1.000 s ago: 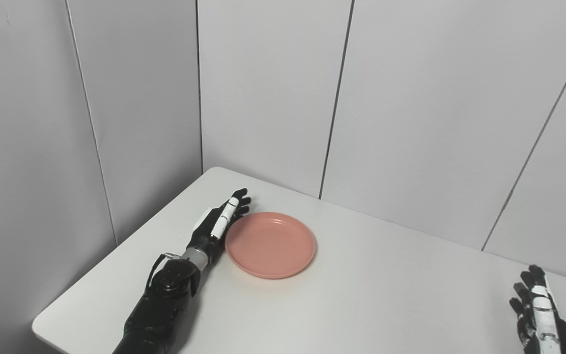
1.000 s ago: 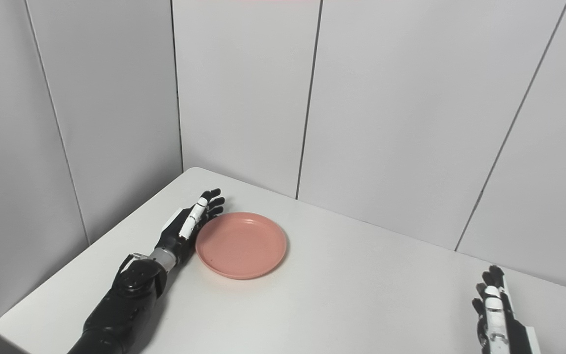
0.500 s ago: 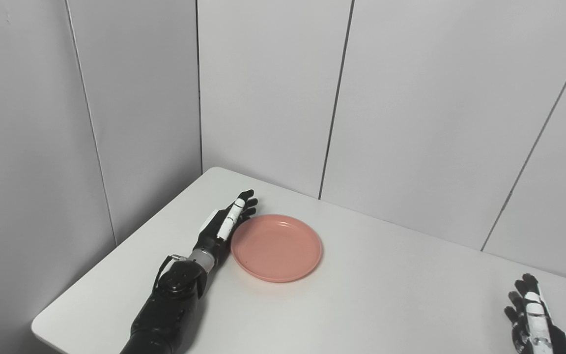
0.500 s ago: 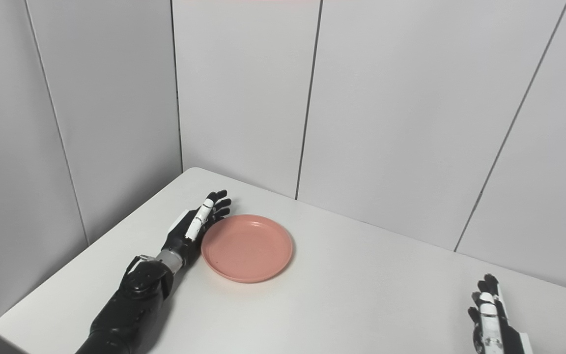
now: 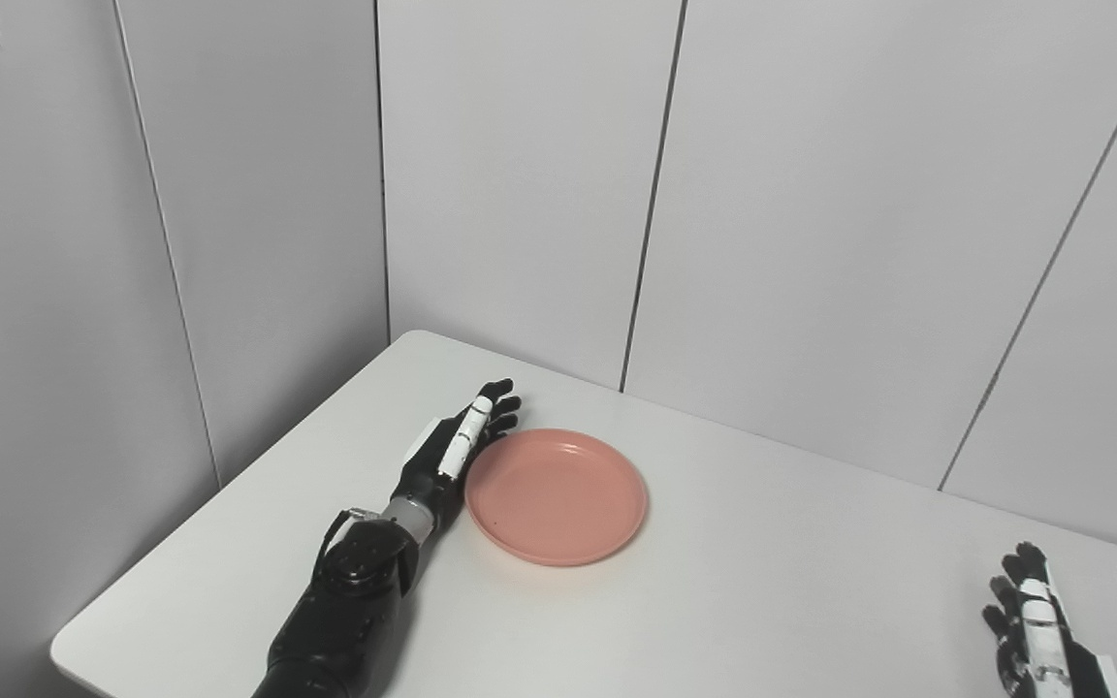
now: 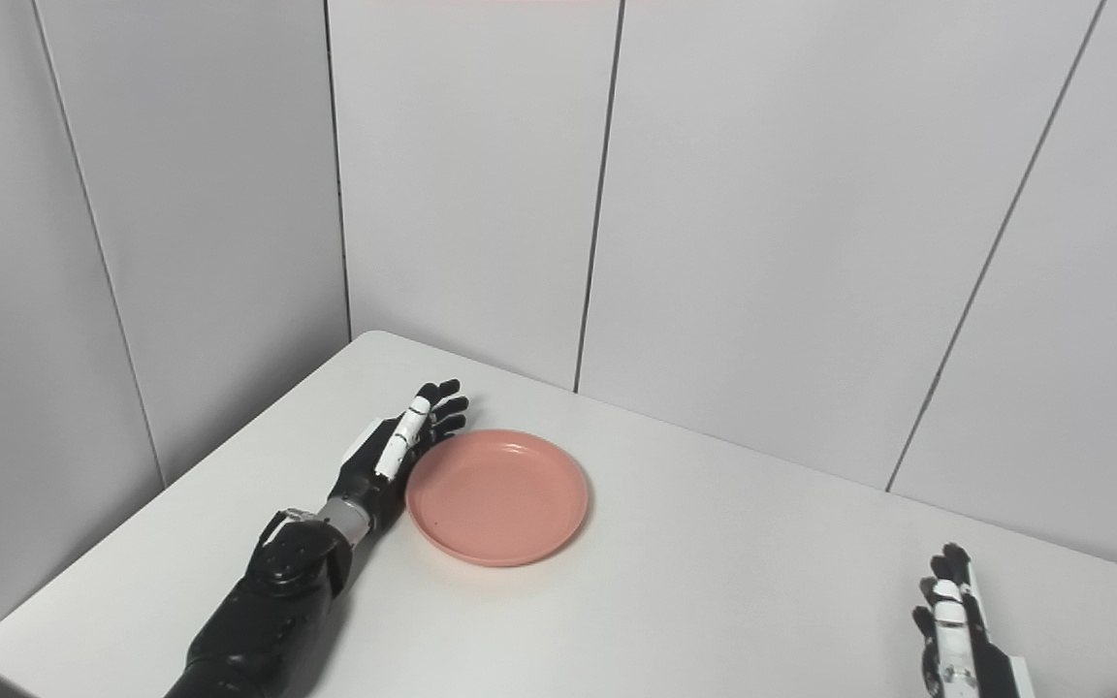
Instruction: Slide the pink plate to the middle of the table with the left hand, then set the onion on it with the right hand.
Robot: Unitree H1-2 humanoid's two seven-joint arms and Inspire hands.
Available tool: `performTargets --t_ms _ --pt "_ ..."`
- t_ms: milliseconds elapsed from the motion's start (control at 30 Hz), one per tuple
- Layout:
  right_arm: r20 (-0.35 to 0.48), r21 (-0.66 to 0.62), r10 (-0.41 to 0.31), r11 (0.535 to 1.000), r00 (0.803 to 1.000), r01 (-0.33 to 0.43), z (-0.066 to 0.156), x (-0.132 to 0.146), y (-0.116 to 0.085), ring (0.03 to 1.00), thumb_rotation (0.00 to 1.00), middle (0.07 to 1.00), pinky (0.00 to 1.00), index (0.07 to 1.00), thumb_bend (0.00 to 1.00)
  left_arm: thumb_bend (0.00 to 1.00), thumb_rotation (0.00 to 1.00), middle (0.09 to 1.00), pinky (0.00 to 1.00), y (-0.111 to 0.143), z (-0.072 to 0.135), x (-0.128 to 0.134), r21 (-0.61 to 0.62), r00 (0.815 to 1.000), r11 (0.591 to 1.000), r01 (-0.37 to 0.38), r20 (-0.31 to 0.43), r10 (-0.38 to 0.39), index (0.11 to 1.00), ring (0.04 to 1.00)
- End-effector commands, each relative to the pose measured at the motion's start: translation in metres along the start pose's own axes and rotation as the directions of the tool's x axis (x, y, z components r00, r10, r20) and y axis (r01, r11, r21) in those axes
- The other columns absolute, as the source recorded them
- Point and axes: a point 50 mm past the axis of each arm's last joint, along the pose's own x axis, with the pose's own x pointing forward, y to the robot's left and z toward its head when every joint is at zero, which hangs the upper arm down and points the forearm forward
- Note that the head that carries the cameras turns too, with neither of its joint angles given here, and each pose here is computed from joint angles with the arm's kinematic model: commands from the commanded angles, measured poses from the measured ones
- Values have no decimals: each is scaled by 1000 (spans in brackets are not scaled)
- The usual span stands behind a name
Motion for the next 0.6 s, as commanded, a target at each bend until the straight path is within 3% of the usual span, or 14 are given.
performTargets --t_ms 0,567 --pt "134 -3 13 1000 991 -13 24 14 0 1000 1000 1000 1000 1000 253 577 1000 925 926 -19 24 18 5 994 997 77 79 -77 909 927" --pt "145 11 25 1000 989 -27 15 19 3 1000 1000 1000 1000 1000 380 591 1000 939 955 -34 20 18 -39 989 990 136 65 -134 922 943"
